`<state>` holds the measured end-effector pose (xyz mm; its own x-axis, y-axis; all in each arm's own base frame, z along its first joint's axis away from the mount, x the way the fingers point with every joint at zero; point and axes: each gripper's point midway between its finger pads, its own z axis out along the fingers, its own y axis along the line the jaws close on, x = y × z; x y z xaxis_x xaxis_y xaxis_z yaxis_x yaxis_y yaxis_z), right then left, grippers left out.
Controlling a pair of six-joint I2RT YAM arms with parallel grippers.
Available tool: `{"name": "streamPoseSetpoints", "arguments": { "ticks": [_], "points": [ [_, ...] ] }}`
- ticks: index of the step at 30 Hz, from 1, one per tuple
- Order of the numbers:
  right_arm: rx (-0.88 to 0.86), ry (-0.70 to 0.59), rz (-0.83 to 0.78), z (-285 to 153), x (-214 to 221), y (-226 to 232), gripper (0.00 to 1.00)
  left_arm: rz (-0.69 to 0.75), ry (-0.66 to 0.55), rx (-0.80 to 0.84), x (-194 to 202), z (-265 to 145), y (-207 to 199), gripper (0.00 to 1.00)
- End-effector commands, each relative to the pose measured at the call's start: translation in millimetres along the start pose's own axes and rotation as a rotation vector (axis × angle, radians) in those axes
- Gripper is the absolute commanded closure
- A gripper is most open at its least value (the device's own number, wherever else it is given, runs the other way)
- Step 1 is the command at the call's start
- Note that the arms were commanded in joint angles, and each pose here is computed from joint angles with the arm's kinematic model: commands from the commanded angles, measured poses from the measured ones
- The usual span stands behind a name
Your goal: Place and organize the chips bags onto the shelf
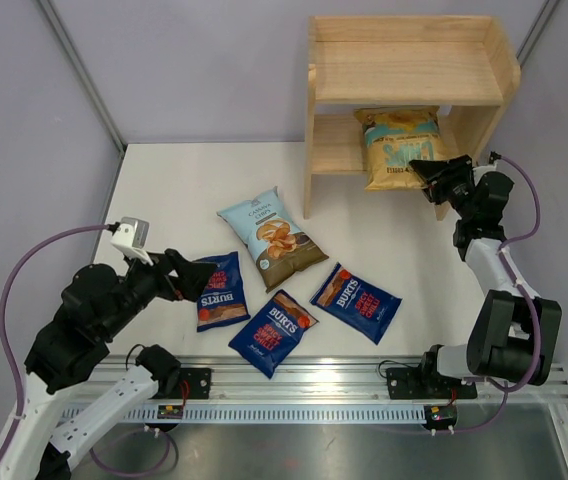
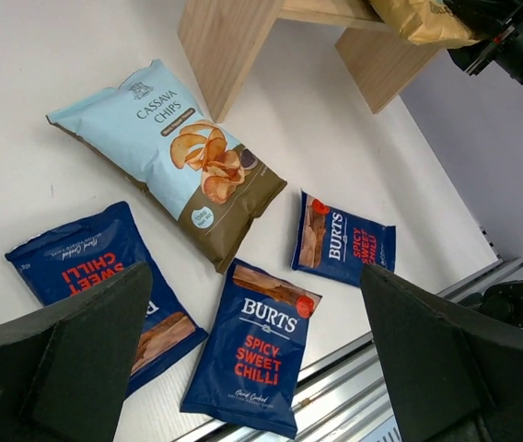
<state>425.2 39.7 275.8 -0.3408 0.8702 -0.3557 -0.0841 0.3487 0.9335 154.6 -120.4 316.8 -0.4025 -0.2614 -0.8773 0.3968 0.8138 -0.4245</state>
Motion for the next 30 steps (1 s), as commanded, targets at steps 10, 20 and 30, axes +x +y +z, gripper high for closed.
{"name": "streamPoseSetpoints", "arguments": {
  "ticks": [10,20,30],
  "points": [
    [0.002,-0.084,0.134,-16,-13,6,0.44,0.079,0.031,-0.027,25,10,18,0.01],
    [0.009,-0.134,0.206,-9,-31,9,0.73,0.077,0.028,-0.026,33,12,21,0.01],
    [0.038,-0.087,0.242,22,-69,-3,0.73,0.077,0.010,0.006,33,10,17,0.01]
  ]
}}
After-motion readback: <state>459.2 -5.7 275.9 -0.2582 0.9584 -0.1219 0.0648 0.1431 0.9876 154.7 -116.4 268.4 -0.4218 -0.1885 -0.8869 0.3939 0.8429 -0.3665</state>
